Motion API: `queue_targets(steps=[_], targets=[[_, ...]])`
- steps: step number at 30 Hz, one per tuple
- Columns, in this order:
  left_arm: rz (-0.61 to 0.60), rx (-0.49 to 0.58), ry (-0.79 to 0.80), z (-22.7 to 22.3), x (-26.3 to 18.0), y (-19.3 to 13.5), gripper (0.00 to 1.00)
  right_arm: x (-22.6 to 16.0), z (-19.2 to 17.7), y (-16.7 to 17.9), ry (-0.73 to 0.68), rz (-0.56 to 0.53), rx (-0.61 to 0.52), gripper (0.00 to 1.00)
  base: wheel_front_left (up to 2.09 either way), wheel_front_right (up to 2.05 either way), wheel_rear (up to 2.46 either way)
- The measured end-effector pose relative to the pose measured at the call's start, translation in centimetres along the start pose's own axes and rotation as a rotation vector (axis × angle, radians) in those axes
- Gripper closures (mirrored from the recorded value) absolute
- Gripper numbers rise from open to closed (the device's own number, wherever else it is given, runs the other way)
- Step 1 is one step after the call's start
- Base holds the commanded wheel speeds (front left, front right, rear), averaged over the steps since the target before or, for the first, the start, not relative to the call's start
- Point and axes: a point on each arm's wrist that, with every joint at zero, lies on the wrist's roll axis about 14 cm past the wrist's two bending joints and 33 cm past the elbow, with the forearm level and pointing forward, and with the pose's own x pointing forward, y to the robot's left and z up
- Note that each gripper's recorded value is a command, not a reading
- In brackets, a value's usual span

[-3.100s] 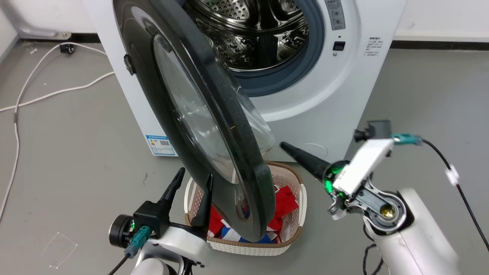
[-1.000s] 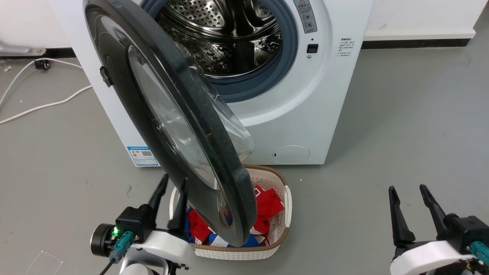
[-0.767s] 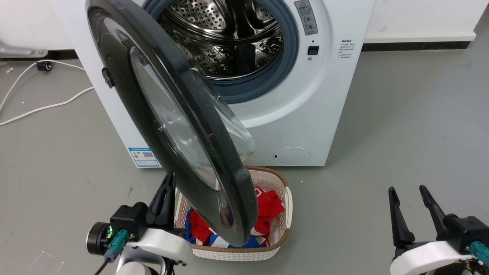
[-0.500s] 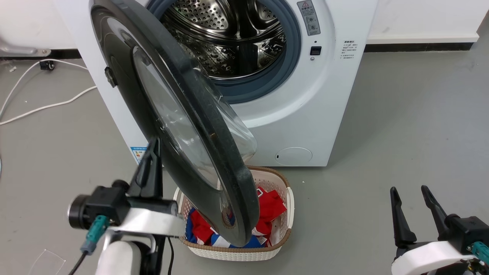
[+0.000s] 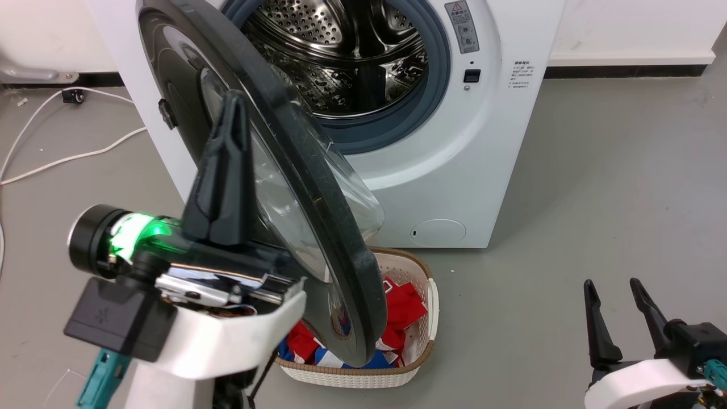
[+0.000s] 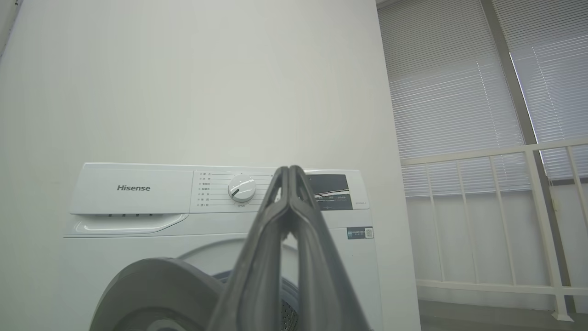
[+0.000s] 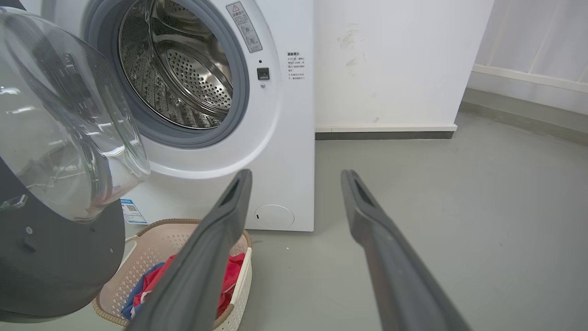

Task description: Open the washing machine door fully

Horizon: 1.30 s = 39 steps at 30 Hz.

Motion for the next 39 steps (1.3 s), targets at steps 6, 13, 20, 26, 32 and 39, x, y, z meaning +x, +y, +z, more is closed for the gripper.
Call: queue_targets(steps=[6, 13, 20, 26, 32, 39], targets=[[-0.112, -0.114, 0.066, -0.2, -0.4, -4.3, 1.00, 0.0, -0.2, 0.0, 0.006, -0.001, 0.002, 0.00, 0.00, 0.00, 0.00], [-0.256, -0.293, 0.350, -4.9, -4.4, -10.5, 1.00, 0.1, -0.4, 0.0, 0.013, 0.001, 0.004, 0.00, 0.00, 0.00, 0.00], [-0.301, -0.410, 0.725, -10.9, -12.0, -14.2, 1.00, -0.1, -0.6, 0.0, 0.020, 0.000, 0.005, 0.00, 0.00, 0.00, 0.00], [-0.232, -0.406, 0.871, -14.5, -15.9, -13.9, 1.00, -0.3, -0.8, 0.1, 0.028, 0.000, 0.011, 0.00, 0.00, 0.00, 0.00], [-0.185, -0.331, 0.848, -16.5, -15.2, -12.1, 1.00, 0.0, -1.1, 0.1, 0.036, -0.001, 0.016, 0.00, 0.00, 0.00, 0.00], [-0.131, -0.274, 0.838, -18.0, -14.5, -10.2, 1.00, 0.1, -1.6, 0.0, 0.044, -0.004, 0.024, 0.00, 0.00, 0.00, 0.00]])
